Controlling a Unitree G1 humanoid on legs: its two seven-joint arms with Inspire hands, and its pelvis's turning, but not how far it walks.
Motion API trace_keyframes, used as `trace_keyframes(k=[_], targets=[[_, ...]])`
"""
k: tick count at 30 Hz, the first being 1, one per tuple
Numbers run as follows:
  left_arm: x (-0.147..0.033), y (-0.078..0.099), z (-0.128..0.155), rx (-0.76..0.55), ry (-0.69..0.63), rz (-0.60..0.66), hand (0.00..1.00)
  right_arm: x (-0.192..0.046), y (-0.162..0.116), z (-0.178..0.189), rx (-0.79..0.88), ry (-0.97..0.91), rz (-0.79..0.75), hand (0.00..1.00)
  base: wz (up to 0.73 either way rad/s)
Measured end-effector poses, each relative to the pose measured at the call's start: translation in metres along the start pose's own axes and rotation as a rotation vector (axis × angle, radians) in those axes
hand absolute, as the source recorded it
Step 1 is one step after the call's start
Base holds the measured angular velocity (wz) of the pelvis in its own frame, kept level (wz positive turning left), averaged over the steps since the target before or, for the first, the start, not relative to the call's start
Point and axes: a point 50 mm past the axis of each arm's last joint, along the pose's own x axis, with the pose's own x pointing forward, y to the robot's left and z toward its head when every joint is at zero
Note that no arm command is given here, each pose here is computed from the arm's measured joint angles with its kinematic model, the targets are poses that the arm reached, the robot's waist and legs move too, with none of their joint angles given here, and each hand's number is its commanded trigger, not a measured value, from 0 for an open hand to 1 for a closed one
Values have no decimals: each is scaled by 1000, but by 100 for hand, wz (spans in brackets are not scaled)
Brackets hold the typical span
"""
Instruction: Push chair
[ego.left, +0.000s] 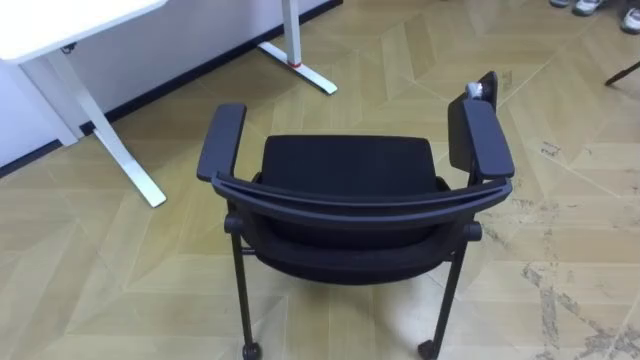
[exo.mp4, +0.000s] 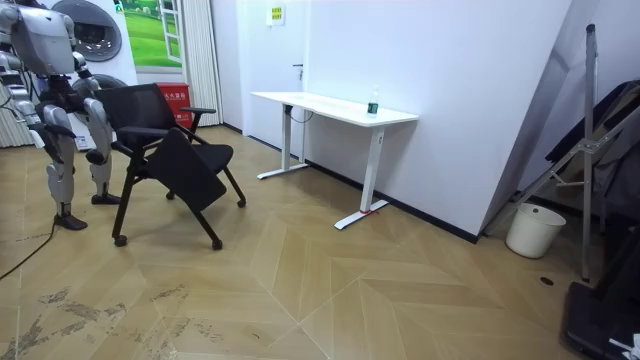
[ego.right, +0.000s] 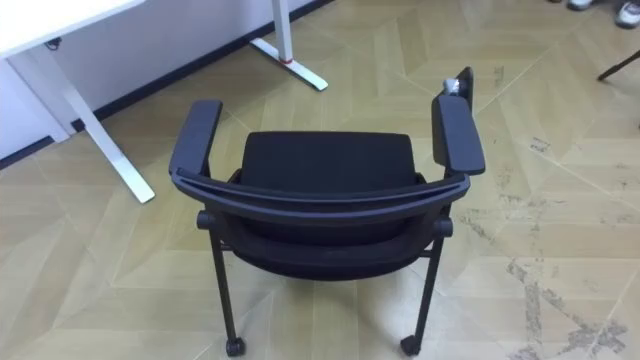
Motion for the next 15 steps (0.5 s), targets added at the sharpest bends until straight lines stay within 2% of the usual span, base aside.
trace_keyframes(k=[8,15], targets=[[-1,6,-5,-20,12,49,0,-2,-14,-3,143,11,-87,0,0],[-2,9,-6,-17,20,82,0,-3,-20,-6,177,24,-124,0,-2]])
